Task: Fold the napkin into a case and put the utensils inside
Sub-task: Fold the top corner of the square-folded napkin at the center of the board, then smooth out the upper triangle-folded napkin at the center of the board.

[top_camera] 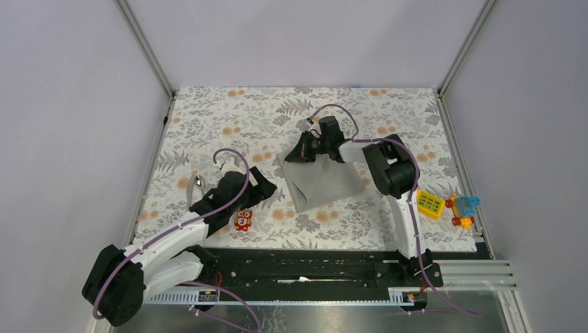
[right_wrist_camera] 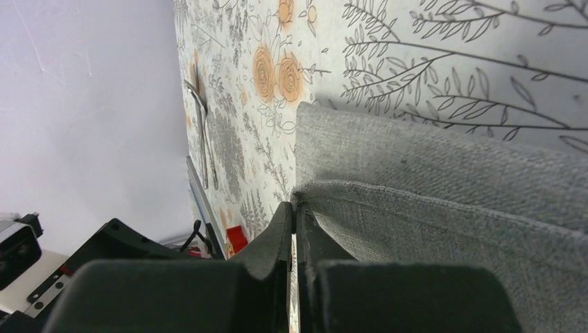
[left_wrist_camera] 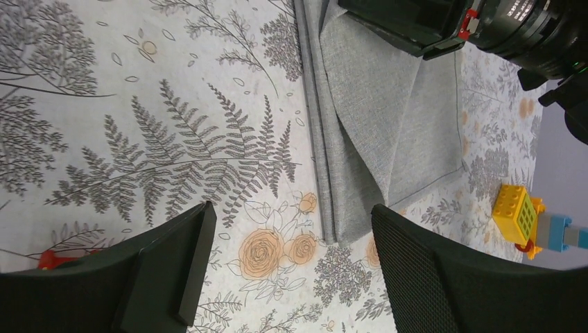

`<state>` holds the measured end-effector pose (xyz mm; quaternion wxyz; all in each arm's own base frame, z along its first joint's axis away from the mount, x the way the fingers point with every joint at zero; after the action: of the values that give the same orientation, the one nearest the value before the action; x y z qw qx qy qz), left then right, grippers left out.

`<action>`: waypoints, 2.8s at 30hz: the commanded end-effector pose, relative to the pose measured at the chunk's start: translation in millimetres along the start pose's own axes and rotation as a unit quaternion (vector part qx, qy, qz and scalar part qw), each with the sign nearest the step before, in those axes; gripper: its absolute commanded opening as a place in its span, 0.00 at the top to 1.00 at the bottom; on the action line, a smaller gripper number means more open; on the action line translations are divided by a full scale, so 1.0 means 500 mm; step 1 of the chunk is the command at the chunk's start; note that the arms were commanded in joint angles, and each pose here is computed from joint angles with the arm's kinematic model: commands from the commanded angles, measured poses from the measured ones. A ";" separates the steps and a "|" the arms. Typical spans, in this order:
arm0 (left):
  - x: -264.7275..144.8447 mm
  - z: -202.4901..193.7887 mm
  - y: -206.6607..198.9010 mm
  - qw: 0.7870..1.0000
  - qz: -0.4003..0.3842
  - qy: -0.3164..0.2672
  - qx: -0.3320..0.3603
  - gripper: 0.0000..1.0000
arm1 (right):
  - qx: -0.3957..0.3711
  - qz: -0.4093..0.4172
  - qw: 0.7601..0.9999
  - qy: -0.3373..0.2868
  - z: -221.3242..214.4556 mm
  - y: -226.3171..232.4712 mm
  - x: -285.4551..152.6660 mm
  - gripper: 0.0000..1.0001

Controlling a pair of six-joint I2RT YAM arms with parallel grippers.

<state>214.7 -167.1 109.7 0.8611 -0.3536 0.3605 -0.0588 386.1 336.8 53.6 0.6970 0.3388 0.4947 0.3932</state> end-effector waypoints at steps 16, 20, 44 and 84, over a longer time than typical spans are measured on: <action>-0.005 0.023 -0.001 1.000 0.006 -0.028 0.003 0.10 | -0.026 -0.016 0.999 -0.032 0.056 -0.003 0.039 1.00; -0.006 0.023 0.001 1.000 0.007 -0.028 0.003 0.10 | -0.028 -0.021 0.999 -0.030 0.058 -0.010 0.042 0.98; 0.164 0.115 -0.185 0.989 -0.133 0.056 0.031 0.38 | -0.031 0.040 0.991 -0.122 0.182 0.061 -0.176 0.40; 0.388 0.129 -0.041 0.989 -0.032 0.098 -0.102 0.79 | 0.009 -0.194 0.961 -0.196 0.260 -0.198 -0.228 0.48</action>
<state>405.2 -217.3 50.9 0.7833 -0.4446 0.4230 -0.0994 502.2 198.7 45.7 0.8115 0.3500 0.4164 0.2135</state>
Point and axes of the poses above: each gripper's point midway between its finger pads, its own x axis out along the fingers, its own y axis along the line the jaws close on, z = x × y, the point moved 4 cm from there along -x, back along the fingers, and after that the axes turned 4 degrees about -x, right-handed, at the moved point
